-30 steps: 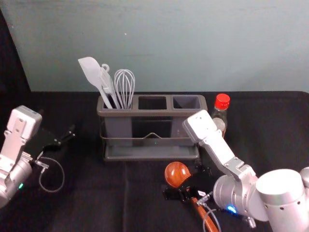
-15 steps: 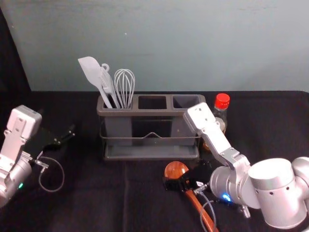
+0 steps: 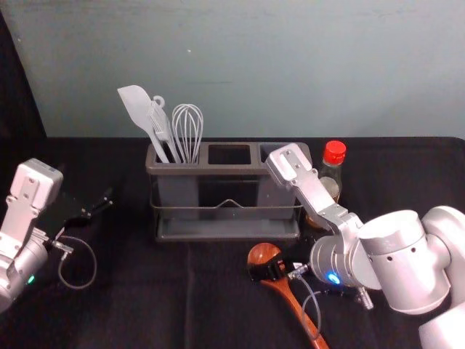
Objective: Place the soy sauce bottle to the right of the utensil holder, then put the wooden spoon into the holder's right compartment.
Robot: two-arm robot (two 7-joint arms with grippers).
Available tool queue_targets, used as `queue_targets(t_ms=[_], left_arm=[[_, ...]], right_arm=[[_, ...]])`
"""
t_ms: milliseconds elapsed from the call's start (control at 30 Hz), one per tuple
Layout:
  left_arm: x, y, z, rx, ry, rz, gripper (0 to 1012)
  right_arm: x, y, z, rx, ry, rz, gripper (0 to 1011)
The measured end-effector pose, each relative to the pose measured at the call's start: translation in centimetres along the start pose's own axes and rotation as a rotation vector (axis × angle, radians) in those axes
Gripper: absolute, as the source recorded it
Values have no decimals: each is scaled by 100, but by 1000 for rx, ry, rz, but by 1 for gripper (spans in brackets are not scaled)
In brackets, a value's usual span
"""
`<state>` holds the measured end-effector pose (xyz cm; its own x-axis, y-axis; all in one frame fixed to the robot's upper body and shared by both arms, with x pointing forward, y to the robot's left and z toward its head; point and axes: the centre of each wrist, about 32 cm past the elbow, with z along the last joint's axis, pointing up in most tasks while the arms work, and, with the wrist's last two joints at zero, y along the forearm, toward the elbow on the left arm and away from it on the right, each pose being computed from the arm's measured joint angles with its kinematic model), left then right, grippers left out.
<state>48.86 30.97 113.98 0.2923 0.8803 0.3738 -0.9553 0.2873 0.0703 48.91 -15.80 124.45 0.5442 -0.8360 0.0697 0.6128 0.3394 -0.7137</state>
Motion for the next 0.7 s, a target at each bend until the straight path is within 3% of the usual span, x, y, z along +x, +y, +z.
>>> queue_targets(t_ms=[700], left_arm=[[0,0,0,0,0,0,1011]], right_arm=[[-23,146,39,-33,-8,21,1003]])
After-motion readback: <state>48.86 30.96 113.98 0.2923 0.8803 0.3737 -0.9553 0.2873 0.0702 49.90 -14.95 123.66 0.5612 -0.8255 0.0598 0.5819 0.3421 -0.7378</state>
